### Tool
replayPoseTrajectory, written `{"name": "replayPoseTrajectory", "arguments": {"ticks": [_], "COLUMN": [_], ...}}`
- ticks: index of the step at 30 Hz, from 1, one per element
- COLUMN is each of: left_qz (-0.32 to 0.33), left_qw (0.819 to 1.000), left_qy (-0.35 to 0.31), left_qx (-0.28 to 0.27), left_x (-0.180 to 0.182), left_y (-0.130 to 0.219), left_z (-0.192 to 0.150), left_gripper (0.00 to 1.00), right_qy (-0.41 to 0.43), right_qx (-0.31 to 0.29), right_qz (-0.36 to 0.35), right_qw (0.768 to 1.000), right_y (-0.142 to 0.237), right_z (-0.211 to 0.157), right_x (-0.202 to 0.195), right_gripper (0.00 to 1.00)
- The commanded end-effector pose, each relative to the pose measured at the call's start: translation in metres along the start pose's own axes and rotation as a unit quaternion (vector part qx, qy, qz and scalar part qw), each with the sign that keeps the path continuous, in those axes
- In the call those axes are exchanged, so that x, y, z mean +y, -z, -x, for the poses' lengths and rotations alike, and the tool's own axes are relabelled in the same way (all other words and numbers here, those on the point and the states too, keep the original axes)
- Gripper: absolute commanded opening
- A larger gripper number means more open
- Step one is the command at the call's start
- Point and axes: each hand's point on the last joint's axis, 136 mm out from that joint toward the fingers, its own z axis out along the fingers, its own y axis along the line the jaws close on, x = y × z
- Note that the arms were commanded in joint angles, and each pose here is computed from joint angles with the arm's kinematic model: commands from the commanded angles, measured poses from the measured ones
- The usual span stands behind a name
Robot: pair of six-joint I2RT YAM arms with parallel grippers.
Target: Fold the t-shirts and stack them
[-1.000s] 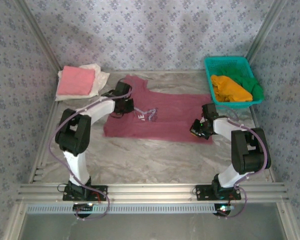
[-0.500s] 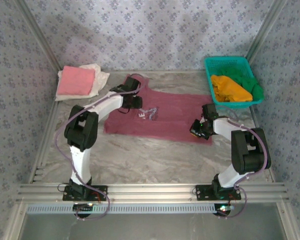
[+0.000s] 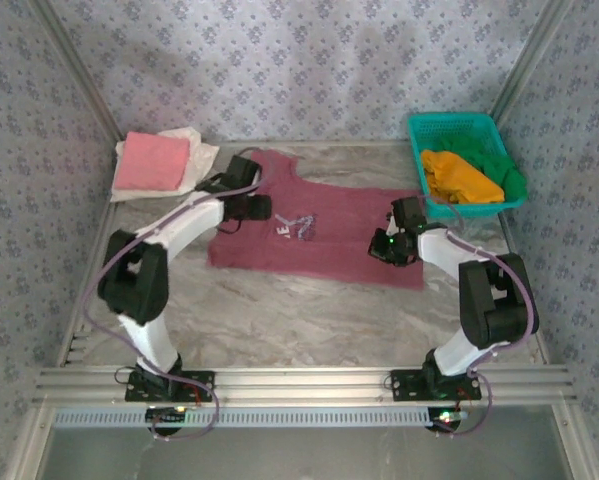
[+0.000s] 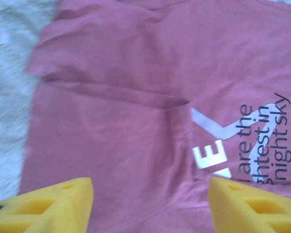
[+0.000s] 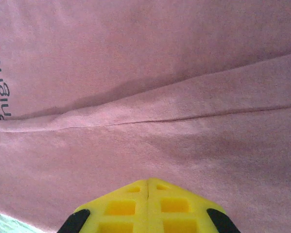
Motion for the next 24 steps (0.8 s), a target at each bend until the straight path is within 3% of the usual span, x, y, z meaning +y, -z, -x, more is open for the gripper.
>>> {"name": "replayPoseTrajectory", "arguments": {"ticks": [1,7,14,18,22,24], "left_qz": [0.017,0.055,0.07,0.073,0.078,0.078], "left_qw": [0.999,0.997,0.996,0.995,0.995,0.995], "left_qy": [-0.033,-0.027,-0.024,-0.028,-0.027,-0.029], "left_qx": [0.03,0.044,0.05,0.055,0.052,0.045], "left_x": [-0.014,-0.008,-0.005,-0.007,-0.006,-0.009], "left_y": [-0.024,-0.06,-0.081,-0.087,-0.085,-0.08], "left_z": [0.001,0.0,-0.007,-0.013,-0.011,-0.008], "left_gripper": [0.66,0.62,0.49,0.33,0.08,0.0], "right_qy": [-0.007,-0.021,-0.024,-0.026,-0.028,-0.028], "right_qx": [0.013,0.015,0.01,0.009,0.009,0.009], "right_qz": [-0.017,-0.02,-0.017,-0.017,-0.015,-0.015], "right_qw": [1.0,0.999,1.0,0.999,0.999,0.999], "right_y": [-0.006,-0.004,-0.001,0.0,-0.001,0.0], "right_z": [-0.006,-0.012,-0.01,-0.009,-0.009,-0.009], "right_x": [-0.008,-0.017,-0.02,-0.021,-0.021,-0.021], "right_gripper": [0.04,0.04,0.04,0.04,0.04,0.04]}}
